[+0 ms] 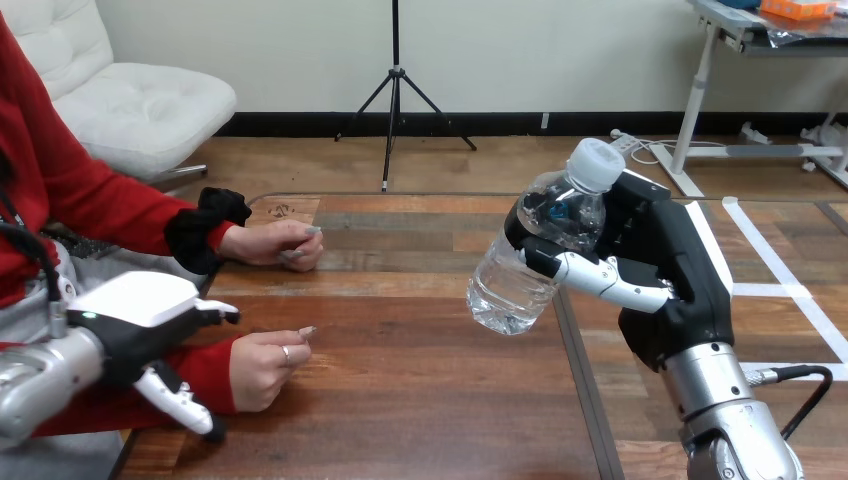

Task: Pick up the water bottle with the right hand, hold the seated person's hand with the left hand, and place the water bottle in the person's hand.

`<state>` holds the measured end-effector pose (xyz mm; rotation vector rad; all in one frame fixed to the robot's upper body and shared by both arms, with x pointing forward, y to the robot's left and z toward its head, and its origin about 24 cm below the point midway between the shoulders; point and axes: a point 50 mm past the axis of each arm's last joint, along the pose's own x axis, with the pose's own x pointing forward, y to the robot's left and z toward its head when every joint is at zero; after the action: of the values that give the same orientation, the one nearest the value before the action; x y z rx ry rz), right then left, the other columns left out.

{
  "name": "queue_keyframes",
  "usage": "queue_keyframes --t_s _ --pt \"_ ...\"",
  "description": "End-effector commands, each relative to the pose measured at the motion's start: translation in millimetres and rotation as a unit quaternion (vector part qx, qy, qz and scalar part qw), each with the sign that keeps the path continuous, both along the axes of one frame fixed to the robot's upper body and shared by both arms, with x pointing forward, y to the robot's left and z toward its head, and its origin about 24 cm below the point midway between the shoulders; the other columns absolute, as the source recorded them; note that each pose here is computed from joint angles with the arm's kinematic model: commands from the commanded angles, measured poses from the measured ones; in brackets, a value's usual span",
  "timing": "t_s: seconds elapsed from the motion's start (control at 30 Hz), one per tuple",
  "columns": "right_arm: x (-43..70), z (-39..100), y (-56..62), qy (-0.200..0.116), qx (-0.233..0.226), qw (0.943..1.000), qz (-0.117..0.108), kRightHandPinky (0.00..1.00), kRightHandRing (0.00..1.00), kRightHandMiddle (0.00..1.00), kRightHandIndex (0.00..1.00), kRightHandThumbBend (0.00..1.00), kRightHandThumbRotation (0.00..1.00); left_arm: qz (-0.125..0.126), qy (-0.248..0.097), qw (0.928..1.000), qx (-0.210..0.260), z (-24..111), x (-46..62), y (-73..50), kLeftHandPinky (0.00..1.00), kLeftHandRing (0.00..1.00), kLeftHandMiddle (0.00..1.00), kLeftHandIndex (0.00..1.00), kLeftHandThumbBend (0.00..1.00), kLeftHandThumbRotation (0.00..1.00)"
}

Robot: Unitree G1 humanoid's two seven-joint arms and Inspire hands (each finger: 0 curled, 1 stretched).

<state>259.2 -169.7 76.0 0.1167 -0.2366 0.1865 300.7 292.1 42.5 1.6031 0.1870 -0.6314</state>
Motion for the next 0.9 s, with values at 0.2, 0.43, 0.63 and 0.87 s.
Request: queue_keyframes --t_s 0.2,0.43,0.63,0.87 --pt "2.1 28.5 2.2 -0.059 0.005 0.9982 0.006 0.32 0.37 0.44 0.46 0.83 0.00 -0.002 -0.029 0.9996 -0.006 10.4 19.7 -13.3 0.73 0.80 0.85 0.87 1.00 0.46" --pt "1.0 29.0 2.0 -0.060 0.005 0.9982 0.007 0.32 0.37 0.44 0.46 0.83 0.00 -0.003 -0.027 0.9996 -0.005 6.1 21.7 -17.2 0.73 0.79 0.84 0.86 1.00 0.42" --pt "0.0 29.4 1.7 -0.059 0.004 0.9982 0.006 0.32 0.37 0.45 0.46 0.83 0.00 0.001 -0.023 0.9997 0.000 1.5 23.1 -19.4 0.74 0.80 0.85 0.86 1.00 0.40" --pt "-1.1 30.0 0.8 -0.060 0.007 0.9982 0.007 0.32 0.38 0.44 0.46 0.84 0.00 0.001 -0.018 0.9998 0.003 -1.7 23.8 -21.1 0.75 0.82 0.85 0.85 1.00 0.37"
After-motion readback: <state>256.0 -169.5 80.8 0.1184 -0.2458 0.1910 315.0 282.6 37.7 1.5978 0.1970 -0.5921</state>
